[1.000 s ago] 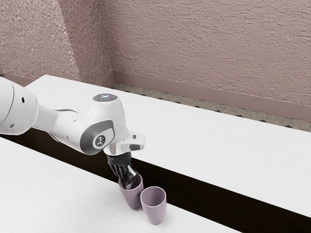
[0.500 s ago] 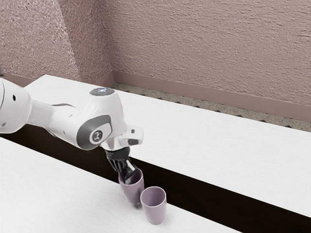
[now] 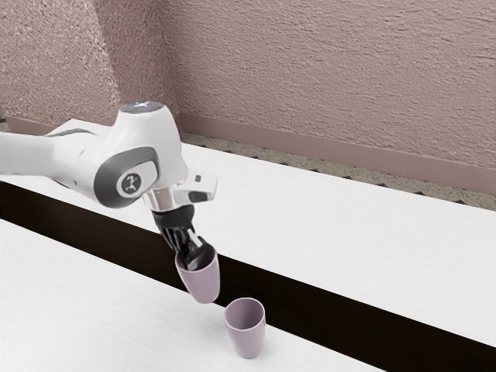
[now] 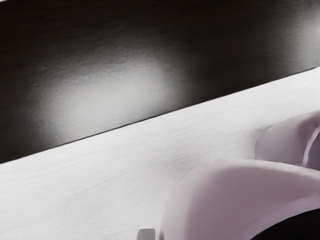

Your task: Place the left cup onto the right cup

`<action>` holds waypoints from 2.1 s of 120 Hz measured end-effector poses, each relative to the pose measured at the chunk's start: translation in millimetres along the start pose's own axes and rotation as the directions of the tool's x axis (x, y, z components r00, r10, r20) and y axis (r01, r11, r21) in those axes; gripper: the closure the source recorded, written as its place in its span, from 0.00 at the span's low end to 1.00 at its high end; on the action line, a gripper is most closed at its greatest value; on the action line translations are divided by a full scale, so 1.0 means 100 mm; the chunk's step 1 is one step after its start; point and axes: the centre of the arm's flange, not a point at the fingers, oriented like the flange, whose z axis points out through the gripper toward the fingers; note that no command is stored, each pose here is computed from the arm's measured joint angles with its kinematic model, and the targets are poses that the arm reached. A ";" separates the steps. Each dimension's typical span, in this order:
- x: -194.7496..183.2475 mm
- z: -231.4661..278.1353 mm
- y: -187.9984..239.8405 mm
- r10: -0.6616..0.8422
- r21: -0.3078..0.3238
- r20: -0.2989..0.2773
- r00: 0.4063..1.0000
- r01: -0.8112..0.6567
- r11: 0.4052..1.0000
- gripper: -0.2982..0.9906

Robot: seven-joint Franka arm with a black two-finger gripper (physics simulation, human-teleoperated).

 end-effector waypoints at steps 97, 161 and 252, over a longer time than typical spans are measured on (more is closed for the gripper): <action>0.13 -0.28 0.74 0.120 -0.039 -0.006 0.993 -0.120 0.992 0.84; 0.27 -0.01 0.79 0.125 -0.049 -0.011 0.992 -0.126 0.991 0.84; 0.33 0.35 0.74 0.117 -0.059 0.037 0.992 -0.115 0.992 0.84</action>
